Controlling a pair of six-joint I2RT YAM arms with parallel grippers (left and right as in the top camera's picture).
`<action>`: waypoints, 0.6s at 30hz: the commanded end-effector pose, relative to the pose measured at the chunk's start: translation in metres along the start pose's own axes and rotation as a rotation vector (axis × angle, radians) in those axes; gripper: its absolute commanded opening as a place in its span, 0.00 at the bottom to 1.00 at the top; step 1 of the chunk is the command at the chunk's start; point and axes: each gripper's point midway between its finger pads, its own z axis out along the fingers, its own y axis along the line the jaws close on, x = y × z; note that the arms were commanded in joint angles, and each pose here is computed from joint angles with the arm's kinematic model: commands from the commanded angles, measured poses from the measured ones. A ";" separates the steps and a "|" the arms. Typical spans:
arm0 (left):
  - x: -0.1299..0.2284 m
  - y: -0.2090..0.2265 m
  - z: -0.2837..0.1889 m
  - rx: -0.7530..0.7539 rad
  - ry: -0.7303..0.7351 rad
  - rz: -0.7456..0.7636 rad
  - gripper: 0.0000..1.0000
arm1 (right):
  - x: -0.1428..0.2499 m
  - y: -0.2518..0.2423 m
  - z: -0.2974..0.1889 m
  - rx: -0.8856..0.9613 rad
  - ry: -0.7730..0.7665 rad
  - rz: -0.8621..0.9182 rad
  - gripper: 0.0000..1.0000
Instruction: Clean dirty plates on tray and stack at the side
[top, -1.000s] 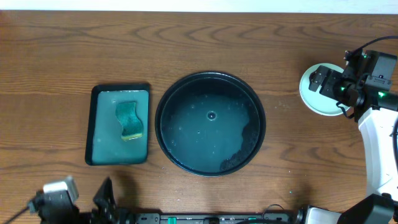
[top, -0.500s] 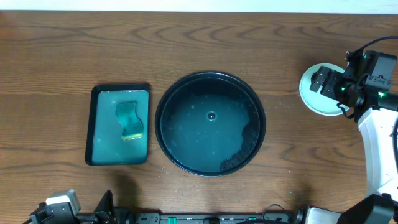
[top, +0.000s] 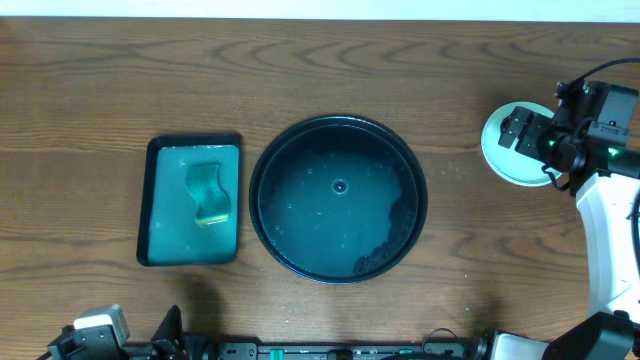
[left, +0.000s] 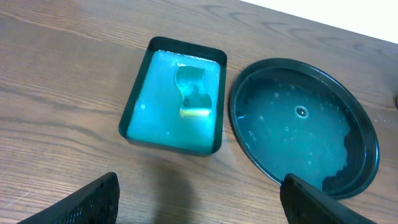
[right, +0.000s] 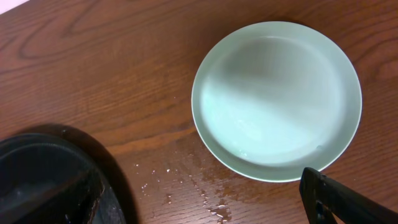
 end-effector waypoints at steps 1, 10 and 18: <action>-0.002 0.000 -0.002 0.003 -0.008 0.003 0.83 | -0.005 0.003 -0.004 -0.001 -0.016 -0.019 0.99; -0.002 0.000 -0.002 0.003 -0.008 0.003 0.83 | -0.005 0.003 -0.004 -0.001 -0.016 -0.019 0.99; -0.002 0.000 -0.002 0.003 -0.008 0.004 0.83 | -0.004 0.003 -0.001 0.000 -0.009 -0.018 0.99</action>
